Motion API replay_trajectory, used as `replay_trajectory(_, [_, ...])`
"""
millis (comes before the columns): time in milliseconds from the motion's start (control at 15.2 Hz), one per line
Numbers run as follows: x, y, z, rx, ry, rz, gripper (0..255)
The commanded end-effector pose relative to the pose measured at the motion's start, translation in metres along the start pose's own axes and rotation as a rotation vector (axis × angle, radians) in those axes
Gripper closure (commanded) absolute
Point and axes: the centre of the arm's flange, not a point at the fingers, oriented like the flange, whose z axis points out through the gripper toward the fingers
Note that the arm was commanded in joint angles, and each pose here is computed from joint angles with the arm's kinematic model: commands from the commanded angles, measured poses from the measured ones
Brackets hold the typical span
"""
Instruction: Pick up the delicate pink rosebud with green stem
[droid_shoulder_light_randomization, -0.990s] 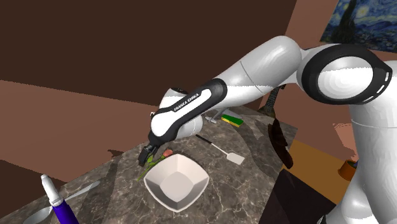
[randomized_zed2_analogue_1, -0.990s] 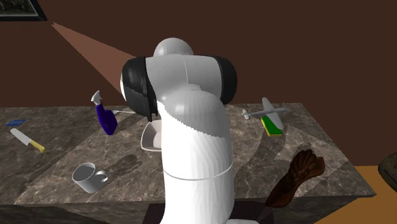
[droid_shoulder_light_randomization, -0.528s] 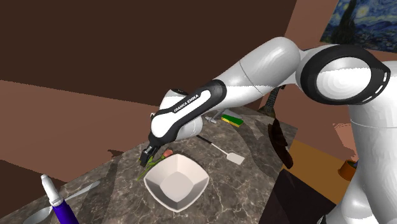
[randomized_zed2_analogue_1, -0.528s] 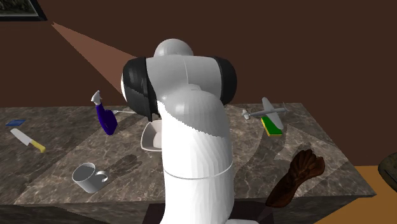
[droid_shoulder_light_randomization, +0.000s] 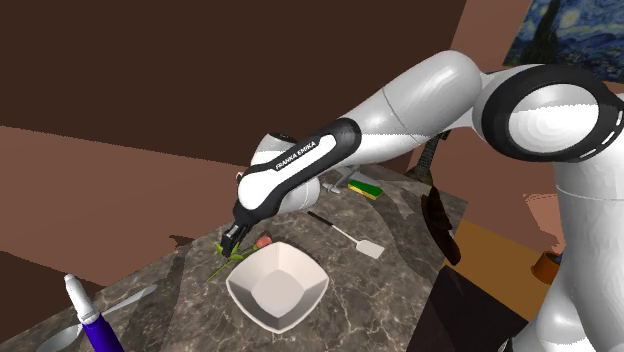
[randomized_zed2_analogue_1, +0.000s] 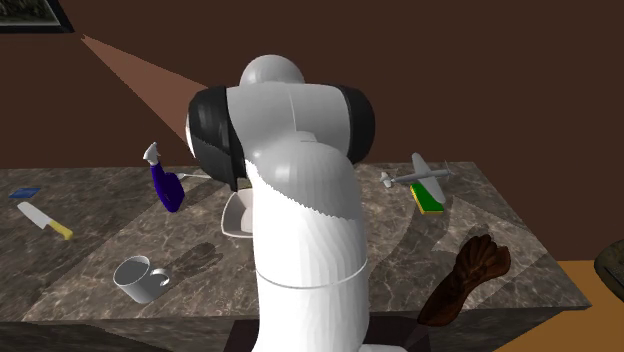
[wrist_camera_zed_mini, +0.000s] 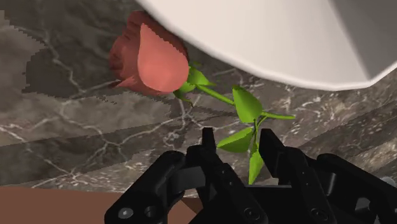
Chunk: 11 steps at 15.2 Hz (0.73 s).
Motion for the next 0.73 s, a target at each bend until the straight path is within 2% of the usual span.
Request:
replay_trajectory(0, [0.004,-0.002,-0.009,0.0,0.0,0.0,255])
replay_trajectory(660, [0.02,-0.013,-0.058,0.0,0.0,0.0,255])
